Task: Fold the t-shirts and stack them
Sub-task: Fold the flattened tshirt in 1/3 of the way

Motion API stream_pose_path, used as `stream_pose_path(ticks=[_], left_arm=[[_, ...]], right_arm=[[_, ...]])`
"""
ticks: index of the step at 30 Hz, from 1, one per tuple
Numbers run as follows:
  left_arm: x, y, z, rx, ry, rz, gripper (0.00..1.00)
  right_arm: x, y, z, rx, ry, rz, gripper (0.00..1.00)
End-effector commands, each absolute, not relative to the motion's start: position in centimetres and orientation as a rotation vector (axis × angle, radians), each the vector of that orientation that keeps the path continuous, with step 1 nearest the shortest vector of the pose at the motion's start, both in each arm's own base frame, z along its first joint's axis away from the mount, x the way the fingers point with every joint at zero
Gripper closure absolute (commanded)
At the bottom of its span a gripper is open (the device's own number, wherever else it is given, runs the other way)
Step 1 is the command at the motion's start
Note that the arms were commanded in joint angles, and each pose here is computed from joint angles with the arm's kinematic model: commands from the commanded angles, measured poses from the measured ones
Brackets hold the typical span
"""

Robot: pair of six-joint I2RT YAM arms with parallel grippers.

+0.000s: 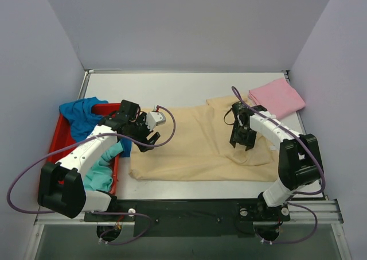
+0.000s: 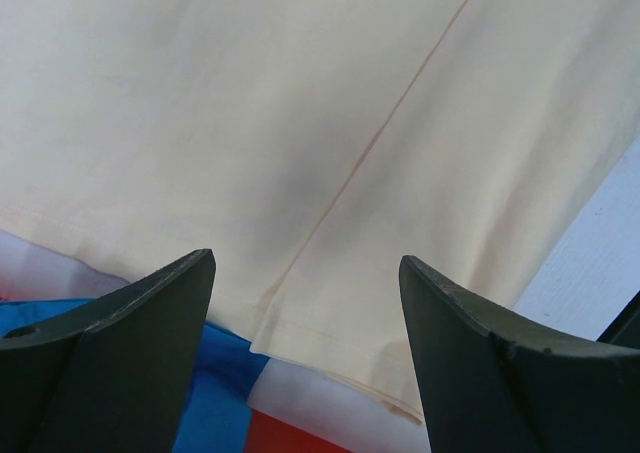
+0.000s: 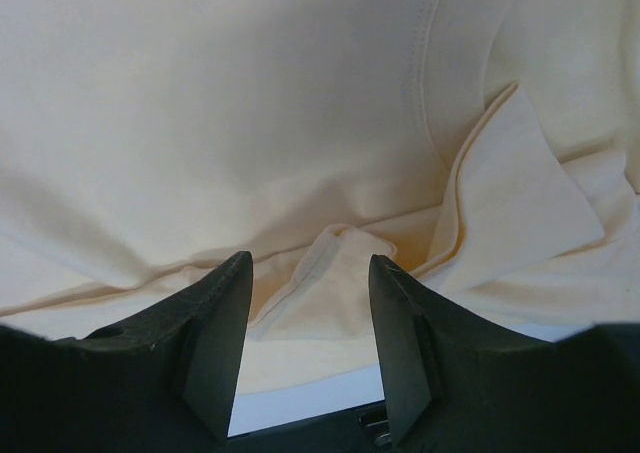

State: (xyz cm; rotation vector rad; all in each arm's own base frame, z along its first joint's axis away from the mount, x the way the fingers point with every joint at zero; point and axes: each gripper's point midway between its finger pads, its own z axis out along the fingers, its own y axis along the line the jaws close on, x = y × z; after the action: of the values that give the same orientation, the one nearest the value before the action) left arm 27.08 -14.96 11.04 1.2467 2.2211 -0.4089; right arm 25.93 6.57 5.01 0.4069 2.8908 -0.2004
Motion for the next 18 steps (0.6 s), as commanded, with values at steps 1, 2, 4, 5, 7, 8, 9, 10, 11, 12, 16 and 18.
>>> stream_pose_path(ticks=[1,2,4,5,7,8,9,10,11,12,16,18], left_arm=[[27.8,-15.4,11.8,1.239,2.176,-0.419,0.15],[27.8,-15.4,11.8,1.239,2.178,-0.419,0.15],[27.8,-15.4,11.8,1.239,2.178,-0.417,0.15],[27.9,-15.4,11.9,1.238,2.174,-0.416,0.15],[27.8,-15.4,11.8,1.239,2.178,-0.417,0.15],[27.9,-15.4,11.8,1.239,2.178,-0.417,0.15],[27.9,-15.4,11.8,1.239,2.176,-0.419,0.15],[27.9,-15.4,11.8,1.238,2.179,-0.42,0.15],[27.9,-15.4,11.8,1.239,2.178,-0.417,0.15],[27.9,-15.4,11.9,1.239,2.177,-0.417,0.15],[27.8,-15.3,12.0,1.238,2.177,-0.413,0.15],[27.9,-15.3,12.0,1.239,2.174,-0.411,0.15]], right_arm=[[25.6,5.5,4.1,0.483,2.878,-0.253,0.54],[25.3,5.4,3.7,0.489,2.889,-0.258,0.54],[24.8,5.2,3.1,0.49,2.911,-0.268,0.54],[24.7,5.1,2.9,0.492,2.913,-0.276,0.54],[24.6,5.1,2.3,0.511,2.914,-0.261,0.55],[24.7,5.1,2.1,0.522,2.913,-0.246,0.56],[24.6,5.3,1.7,0.534,2.93,-0.214,0.6],[24.7,5.5,1.6,0.537,2.936,-0.198,0.61],[24.7,5.5,1.4,0.537,2.942,-0.2,0.67],[24.7,5.6,1.4,0.533,2.941,-0.196,0.71],[24.9,5.2,1.6,0.537,2.918,-0.211,1.0],[25.3,5.0,2.1,0.525,2.897,-0.219,1.0]])
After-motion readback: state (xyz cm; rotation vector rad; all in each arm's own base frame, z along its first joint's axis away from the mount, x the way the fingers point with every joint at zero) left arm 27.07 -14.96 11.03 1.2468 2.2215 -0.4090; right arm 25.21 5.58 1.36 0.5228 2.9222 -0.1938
